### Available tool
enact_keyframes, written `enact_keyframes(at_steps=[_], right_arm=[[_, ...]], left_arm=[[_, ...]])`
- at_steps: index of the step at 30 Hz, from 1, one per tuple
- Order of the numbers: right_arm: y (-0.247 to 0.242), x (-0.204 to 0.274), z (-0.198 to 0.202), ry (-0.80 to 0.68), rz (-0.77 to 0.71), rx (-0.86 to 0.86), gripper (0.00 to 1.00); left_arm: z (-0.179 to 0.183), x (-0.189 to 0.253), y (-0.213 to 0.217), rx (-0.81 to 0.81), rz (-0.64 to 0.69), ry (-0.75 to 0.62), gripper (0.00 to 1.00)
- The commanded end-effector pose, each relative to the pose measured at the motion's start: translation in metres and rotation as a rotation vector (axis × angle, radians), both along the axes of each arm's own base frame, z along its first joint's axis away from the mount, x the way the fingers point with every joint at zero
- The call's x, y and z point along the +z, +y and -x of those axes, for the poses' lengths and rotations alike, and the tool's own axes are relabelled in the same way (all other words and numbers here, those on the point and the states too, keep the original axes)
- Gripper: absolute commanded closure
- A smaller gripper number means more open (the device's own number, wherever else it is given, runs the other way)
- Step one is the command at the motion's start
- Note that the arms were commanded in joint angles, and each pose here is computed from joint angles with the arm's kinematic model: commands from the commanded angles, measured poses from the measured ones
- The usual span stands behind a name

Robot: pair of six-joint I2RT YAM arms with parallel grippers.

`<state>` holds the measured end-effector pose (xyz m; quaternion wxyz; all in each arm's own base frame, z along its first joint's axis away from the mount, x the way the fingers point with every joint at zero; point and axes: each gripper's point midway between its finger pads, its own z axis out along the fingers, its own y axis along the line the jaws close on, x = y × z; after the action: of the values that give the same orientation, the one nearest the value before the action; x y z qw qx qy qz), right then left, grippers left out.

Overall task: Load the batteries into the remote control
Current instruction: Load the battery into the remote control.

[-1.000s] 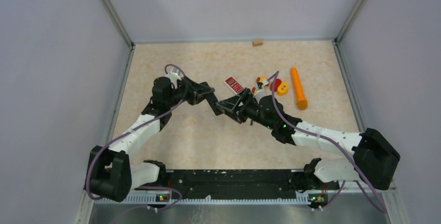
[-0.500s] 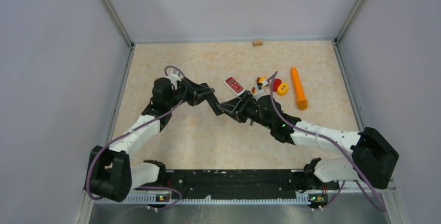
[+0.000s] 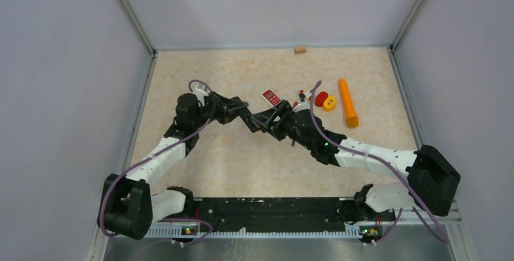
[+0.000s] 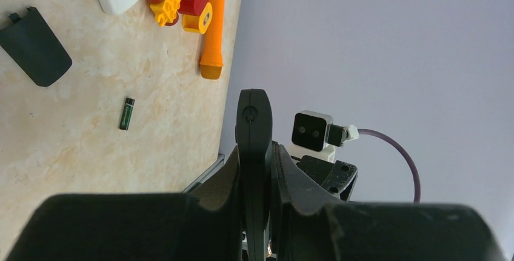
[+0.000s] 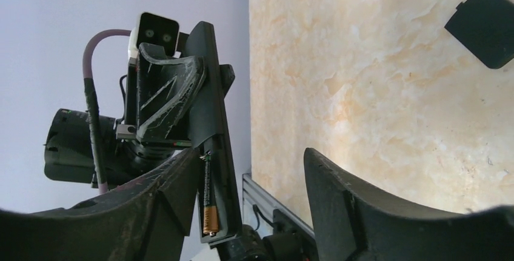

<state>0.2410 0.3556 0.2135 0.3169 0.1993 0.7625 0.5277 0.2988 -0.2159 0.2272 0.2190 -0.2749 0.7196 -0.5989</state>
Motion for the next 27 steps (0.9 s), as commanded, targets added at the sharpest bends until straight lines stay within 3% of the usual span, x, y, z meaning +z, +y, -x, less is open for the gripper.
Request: enact_keyframes(at_steps=[1,9,27], right_arm=[[-0.005,0.026,0.000,-0.061,-0.042,-0.027,0.32],[-0.001,0.037,0.011,-0.144,-0.066,0.052,0.33],[0.018,0.000,0.020,-0.100,0.054,0.174,0.59]], left_arm=[[-0.001,0.019,0.000,0.001,0.015,-0.085,1.00],[-0.001,0.019,0.003,0.008,-0.047,-0.146,1.00],[0.000,0.026,0.002,-0.010,-0.054,-0.180,1.00]])
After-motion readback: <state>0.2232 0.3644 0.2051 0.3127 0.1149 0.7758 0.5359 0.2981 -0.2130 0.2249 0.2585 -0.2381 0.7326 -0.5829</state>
